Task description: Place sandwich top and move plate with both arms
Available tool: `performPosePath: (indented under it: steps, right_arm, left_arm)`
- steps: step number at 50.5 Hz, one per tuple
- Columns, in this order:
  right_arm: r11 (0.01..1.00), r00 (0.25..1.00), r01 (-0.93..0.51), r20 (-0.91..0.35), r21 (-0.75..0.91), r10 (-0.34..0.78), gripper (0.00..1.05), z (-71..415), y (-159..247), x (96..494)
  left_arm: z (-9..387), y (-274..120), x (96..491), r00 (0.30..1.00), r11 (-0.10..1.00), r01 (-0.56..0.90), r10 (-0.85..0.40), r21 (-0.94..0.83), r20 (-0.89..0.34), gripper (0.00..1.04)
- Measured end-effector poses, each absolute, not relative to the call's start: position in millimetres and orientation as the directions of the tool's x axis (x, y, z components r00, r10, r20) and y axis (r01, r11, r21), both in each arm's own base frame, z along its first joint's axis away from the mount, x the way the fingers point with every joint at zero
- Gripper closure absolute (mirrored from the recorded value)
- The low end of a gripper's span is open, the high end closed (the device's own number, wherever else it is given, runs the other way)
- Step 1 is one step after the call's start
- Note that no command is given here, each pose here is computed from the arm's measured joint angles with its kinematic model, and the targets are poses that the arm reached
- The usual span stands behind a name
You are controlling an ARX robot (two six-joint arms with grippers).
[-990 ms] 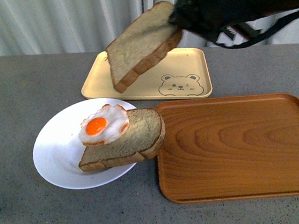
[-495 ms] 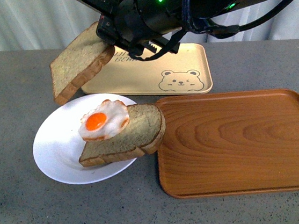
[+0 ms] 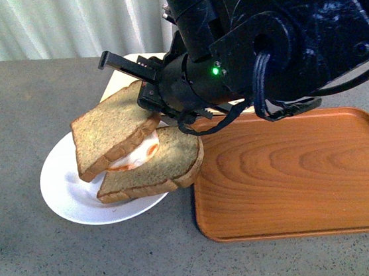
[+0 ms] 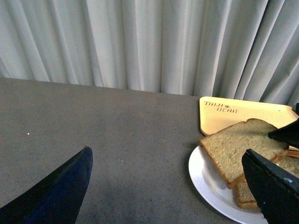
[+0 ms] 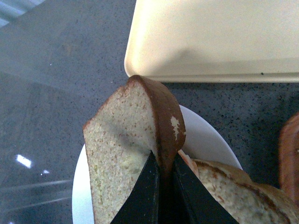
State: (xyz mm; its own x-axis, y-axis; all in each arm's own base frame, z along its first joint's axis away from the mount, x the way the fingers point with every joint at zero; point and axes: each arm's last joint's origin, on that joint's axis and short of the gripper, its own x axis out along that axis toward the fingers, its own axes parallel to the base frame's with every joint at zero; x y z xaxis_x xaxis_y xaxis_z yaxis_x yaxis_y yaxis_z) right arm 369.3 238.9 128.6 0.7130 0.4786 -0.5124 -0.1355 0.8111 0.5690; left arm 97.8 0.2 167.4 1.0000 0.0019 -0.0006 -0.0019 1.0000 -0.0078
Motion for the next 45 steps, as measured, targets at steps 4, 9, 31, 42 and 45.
performPosePath:
  steps: [4, 9, 31, 42, 45]
  right_arm:
    - [0.814, 0.730, -0.132, -0.500, 0.566, 0.467, 1.02, 133.8, 232.3, 363.2]
    - [0.812, 0.746, -0.140, -0.478, 0.567, 0.463, 0.84, 141.2, 225.9, 357.3]
    - [0.859, 0.845, -0.130, -0.398, 0.495, 0.358, 0.08, 172.8, 184.3, 333.4]
    - [0.990, 1.000, -0.019, -0.010, 0.138, 0.020, 0.41, 190.6, 119.5, 290.3]
    - [0.996, 1.000, -0.009, -0.001, 0.092, 0.010, 0.50, 188.3, 104.7, 278.7]
  left_arm:
    - [167.4, 0.2, 97.8, 1.000, 1.000, -0.002, 0.002, -0.008, -0.001, 0.09]
    - [167.4, 0.2, 97.8, 1.000, 1.000, -0.002, 0.002, -0.008, -0.001, 0.09]
    - [167.4, 0.2, 97.8, 1.000, 1.000, -0.002, 0.002, -0.008, -0.001, 0.09]
    - [167.4, 0.2, 97.8, 1.000, 1.000, -0.002, 0.002, -0.008, -0.001, 0.09]
    - [167.4, 0.2, 97.8, 1.000, 1.000, -0.002, 0.002, -0.008, -0.001, 0.09]
